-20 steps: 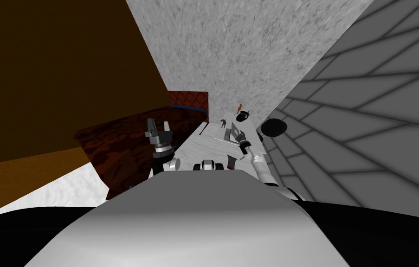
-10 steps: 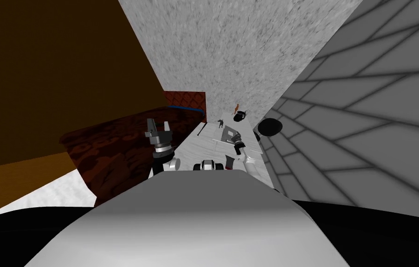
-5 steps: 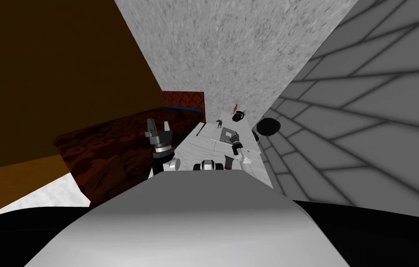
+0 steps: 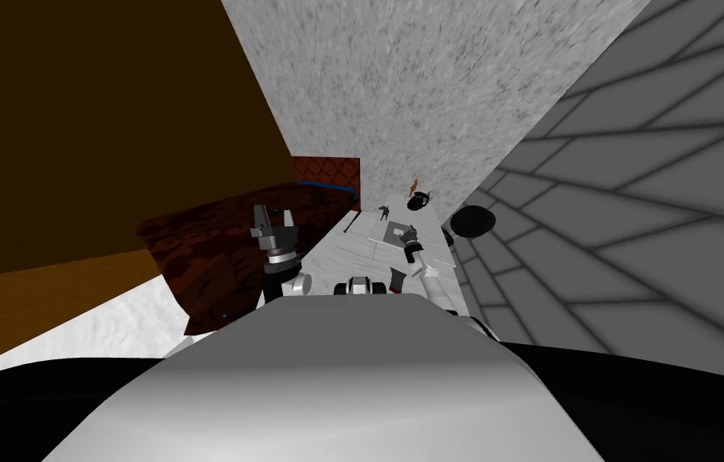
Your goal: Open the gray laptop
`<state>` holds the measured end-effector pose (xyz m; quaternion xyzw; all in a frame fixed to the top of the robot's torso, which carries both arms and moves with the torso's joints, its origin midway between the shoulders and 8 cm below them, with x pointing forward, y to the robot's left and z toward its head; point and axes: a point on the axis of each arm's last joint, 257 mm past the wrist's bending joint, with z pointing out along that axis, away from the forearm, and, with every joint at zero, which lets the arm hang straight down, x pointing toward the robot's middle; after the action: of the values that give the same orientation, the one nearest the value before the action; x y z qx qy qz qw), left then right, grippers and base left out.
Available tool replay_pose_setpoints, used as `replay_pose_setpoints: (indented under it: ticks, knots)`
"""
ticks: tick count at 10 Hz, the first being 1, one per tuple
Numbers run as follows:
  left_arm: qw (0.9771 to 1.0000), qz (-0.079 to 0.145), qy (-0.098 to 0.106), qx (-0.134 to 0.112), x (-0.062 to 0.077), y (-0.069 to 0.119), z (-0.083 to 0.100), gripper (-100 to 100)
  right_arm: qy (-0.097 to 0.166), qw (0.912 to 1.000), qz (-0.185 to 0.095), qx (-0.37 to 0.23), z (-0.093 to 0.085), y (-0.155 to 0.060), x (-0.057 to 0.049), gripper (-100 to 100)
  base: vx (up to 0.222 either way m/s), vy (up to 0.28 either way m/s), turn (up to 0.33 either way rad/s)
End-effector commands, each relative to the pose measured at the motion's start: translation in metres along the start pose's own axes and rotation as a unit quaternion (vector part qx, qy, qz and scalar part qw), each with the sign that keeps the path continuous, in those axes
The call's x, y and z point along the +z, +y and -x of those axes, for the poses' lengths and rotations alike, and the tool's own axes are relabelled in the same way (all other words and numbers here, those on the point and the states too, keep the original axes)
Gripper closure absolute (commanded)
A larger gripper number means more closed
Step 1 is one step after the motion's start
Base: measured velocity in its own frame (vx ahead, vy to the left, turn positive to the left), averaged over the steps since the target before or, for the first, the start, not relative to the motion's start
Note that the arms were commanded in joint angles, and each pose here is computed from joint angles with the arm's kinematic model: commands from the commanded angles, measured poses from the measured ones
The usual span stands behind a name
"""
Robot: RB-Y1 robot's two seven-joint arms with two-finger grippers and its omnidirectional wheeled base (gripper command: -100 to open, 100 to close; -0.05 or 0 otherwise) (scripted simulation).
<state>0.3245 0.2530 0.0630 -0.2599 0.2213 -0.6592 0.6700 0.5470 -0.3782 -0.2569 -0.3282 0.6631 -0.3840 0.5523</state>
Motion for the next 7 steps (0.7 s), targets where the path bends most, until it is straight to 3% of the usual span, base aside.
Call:
replay_pose_setpoints:
  ticks: [1,3,4,6,7]
  knots:
    - [1.0,0.0,0.0,0.0,0.0,0.0,0.0,0,0.012,0.9999,-0.005,0.003,-0.009,-0.014,0.013,-100,-0.082,0.028,0.047]
    - [1.0,0.0,0.0,0.0,0.0,0.0,0.0,0,0.027,0.9995,-0.013,0.006,-0.022,-0.035,0.026,-100,-0.07,0.023,0.137]
    - [1.0,0.0,0.0,0.0,0.0,0.0,0.0,0,0.028,0.9995,-0.014,0.004,-0.023,-0.037,0.026,-100,-0.066,0.015,0.066]
    - [1.0,0.0,0.0,0.0,0.0,0.0,0.0,0,0.046,0.9986,-0.027,0.004,-0.038,-0.063,0.037,-100,-0.075,0.014,0.131]
    - [1.0,0.0,0.0,0.0,0.0,0.0,0.0,0,0.046,0.9986,-0.027,0.004,-0.038,-0.063,0.037,-100,-0.078,0.023,0.067]
